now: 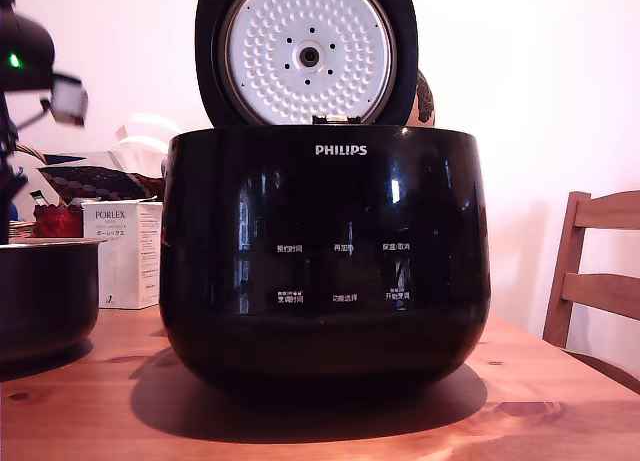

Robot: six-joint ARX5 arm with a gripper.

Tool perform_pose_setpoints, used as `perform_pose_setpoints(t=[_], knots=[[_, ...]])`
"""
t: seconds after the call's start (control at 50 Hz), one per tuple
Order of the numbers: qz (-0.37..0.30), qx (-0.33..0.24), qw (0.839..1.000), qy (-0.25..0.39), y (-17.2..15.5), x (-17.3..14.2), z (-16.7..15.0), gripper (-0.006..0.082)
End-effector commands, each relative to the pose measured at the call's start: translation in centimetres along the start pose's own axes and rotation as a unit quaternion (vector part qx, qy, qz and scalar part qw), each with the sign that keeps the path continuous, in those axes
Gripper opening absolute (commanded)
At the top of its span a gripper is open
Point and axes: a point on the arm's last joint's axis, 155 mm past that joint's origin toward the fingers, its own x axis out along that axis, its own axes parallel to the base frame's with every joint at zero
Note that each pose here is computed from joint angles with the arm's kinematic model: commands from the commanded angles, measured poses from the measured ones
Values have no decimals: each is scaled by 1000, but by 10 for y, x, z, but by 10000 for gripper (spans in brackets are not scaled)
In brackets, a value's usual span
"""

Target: Pick up the metallic pot next to the rice cooker

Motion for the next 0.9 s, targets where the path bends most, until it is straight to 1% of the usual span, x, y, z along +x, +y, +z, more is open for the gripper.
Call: perform_pose_setpoints(t=[0.0,0.24,0.32,0.38,0.62,0.8,0.86,0.88], knots=[[-8,0,1000,2,2,8,-1,611],[-31,-5,999,19,0,26,-5,608],[-33,-11,999,21,0,28,-6,573],[-36,-16,999,23,-1,30,-7,521],[-42,-30,998,26,-3,31,-8,237],[-68,-40,996,27,-15,29,-9,37],[-78,-41,996,29,-20,29,-11,-20],[-80,-42,995,30,-21,28,-11,-26]])
